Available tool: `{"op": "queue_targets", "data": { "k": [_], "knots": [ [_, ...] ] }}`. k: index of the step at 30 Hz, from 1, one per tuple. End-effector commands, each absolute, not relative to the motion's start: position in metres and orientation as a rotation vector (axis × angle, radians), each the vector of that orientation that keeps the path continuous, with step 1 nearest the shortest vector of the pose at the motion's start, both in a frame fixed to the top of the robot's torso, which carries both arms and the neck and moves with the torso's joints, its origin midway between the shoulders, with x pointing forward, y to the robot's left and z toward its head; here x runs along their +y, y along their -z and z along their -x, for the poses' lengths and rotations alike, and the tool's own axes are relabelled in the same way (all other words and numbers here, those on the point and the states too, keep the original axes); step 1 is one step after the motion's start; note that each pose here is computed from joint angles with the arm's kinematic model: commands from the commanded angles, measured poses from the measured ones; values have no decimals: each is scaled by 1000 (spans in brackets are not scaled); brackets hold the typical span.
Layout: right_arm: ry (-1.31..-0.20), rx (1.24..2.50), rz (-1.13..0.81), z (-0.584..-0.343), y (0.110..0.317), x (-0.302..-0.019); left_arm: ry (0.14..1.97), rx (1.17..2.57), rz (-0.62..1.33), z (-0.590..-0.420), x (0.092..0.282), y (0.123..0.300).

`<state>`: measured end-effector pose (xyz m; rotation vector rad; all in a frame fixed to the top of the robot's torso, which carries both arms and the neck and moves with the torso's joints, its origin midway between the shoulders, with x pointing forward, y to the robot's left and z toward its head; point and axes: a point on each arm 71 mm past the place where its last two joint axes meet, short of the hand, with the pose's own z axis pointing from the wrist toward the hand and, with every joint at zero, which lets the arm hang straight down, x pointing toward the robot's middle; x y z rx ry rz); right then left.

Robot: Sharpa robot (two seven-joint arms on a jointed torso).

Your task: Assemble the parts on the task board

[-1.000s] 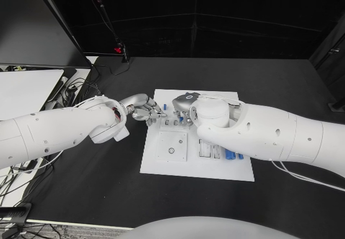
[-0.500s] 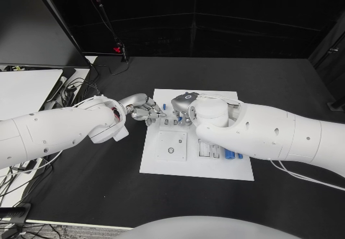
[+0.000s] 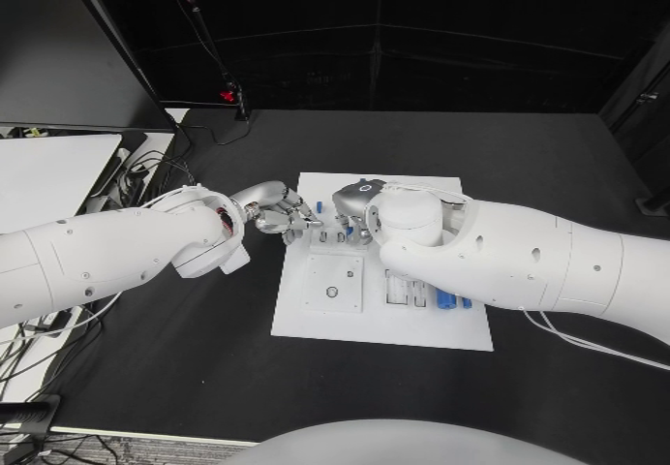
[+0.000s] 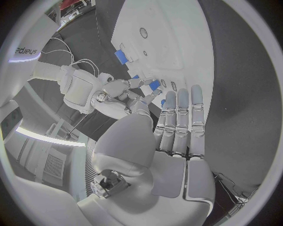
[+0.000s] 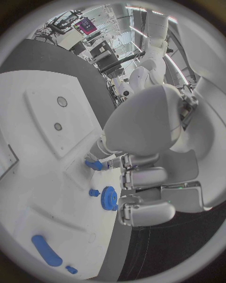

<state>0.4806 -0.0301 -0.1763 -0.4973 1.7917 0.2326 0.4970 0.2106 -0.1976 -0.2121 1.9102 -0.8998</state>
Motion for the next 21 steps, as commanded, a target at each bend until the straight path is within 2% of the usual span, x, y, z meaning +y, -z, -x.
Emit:
{"op": "queue_targets", "data": {
  "k": [1,21],
  "knots": [
    [-234,1799,505,-480,176,-29,904,1912,213,-497,210,197],
    [-248,1797,506,-481,176,-28,902,1912,214,-497,211,197]
  ]
}}
